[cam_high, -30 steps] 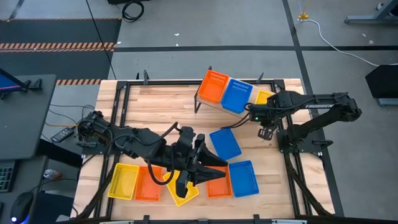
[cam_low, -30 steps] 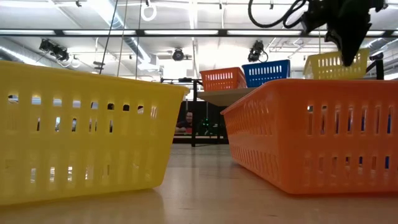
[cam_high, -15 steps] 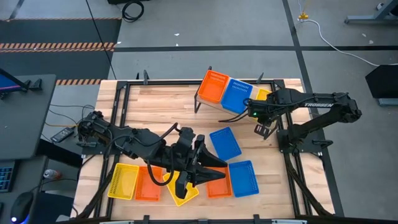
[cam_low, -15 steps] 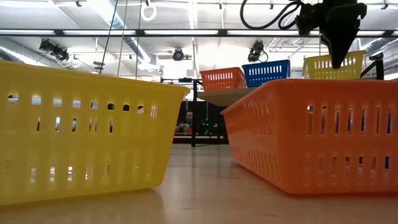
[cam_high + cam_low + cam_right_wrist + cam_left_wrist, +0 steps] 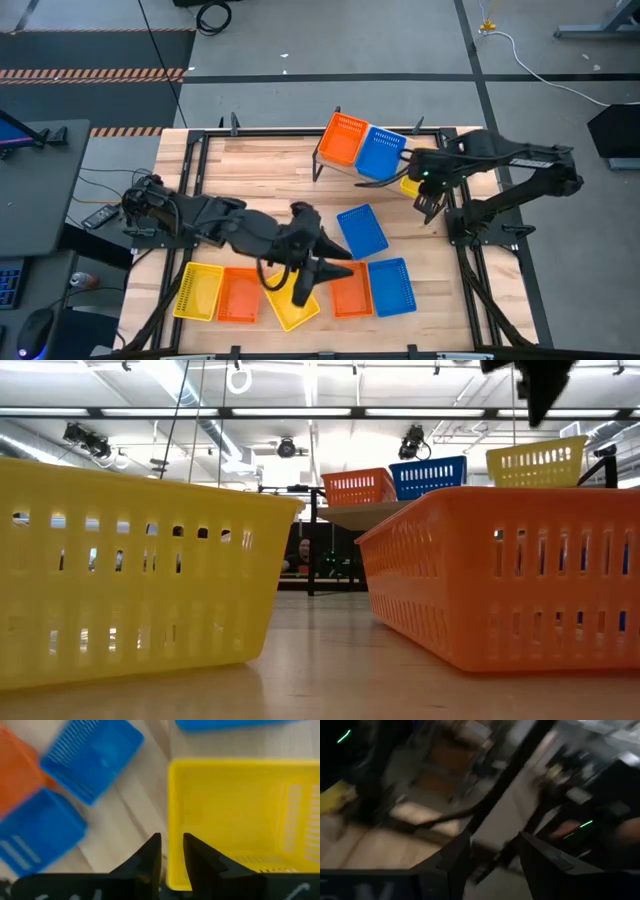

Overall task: Stack baskets on shelf by color
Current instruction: Stack the bottom blue basket on the blue basket on the shelf, then stack the left yellow basket on the yellow basket on the shelf

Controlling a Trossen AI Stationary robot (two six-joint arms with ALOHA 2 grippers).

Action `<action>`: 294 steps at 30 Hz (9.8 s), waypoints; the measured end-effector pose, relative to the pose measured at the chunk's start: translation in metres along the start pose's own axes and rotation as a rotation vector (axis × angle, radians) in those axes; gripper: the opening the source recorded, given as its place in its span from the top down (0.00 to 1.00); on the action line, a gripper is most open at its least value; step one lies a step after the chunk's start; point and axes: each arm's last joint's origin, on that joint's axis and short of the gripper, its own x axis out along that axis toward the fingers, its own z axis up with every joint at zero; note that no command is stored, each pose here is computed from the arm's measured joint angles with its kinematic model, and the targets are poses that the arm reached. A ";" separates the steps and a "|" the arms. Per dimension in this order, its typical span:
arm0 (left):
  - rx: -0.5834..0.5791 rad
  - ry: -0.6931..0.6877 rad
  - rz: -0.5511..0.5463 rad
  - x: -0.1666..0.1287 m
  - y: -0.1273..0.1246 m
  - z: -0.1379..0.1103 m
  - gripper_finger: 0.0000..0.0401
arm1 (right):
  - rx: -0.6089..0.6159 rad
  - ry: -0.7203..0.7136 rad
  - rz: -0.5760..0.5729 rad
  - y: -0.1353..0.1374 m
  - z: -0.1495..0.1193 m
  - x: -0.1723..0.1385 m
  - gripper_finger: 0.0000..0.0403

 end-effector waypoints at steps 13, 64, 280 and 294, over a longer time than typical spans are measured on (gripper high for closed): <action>-0.060 0.576 0.255 -0.026 0.020 -0.051 0.57 | 0.076 -0.122 0.300 0.044 -0.009 -0.042 0.56; -0.059 0.526 0.222 0.135 0.048 -0.163 0.57 | -0.274 -0.015 0.410 0.095 -0.050 -0.040 0.54; -0.044 0.298 0.163 -0.018 0.015 -0.023 0.57 | -0.050 -0.197 0.118 -0.007 0.066 0.032 0.68; -0.064 0.918 0.501 -0.036 0.007 -0.116 0.57 | -0.102 -0.298 0.384 0.035 0.032 -0.029 0.57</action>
